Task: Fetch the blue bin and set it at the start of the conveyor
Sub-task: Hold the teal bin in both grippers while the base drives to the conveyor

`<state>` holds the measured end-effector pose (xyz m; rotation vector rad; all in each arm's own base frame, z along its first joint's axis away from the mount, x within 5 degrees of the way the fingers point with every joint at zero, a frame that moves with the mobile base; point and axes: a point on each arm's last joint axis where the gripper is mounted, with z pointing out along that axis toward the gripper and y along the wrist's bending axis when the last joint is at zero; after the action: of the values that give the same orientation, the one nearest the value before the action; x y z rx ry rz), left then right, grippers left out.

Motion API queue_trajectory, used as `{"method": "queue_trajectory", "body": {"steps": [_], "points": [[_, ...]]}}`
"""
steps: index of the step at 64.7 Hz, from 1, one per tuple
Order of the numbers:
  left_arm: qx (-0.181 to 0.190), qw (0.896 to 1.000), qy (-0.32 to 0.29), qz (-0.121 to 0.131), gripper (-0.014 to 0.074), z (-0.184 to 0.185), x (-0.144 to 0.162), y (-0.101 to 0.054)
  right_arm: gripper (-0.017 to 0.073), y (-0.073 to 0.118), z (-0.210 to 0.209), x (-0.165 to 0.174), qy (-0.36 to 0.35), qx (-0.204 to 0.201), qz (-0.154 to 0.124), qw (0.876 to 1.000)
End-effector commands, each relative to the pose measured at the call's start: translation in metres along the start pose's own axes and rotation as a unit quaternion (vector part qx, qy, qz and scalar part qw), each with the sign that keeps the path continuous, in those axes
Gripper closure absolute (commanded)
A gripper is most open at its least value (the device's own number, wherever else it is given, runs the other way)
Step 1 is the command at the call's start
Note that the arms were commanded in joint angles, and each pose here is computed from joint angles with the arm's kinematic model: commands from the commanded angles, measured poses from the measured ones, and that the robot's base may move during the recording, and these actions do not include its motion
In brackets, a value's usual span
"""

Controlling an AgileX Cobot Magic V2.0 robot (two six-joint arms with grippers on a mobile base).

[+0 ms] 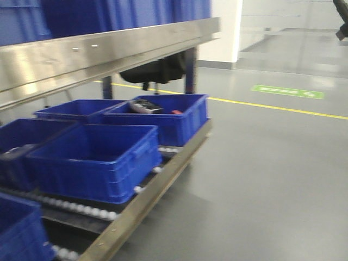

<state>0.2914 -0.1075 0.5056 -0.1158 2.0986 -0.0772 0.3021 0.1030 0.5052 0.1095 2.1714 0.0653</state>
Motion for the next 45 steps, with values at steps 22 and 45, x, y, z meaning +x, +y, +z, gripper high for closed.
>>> {"method": "queue_trajectory", "body": {"steps": [22,45], "points": [[-0.005,1.0,-0.03,0.001,0.0705,-0.0107,-0.0076,0.0051,0.0724,-0.0069,-0.01,-0.0068,-0.028,0.014,-0.006,0.999],[-0.005,1.0,-0.03,0.001,0.0705,-0.0107,-0.0076,0.0051,0.0724,-0.0069,-0.01,-0.0068,-0.028,0.014,-0.006,0.999]]}}
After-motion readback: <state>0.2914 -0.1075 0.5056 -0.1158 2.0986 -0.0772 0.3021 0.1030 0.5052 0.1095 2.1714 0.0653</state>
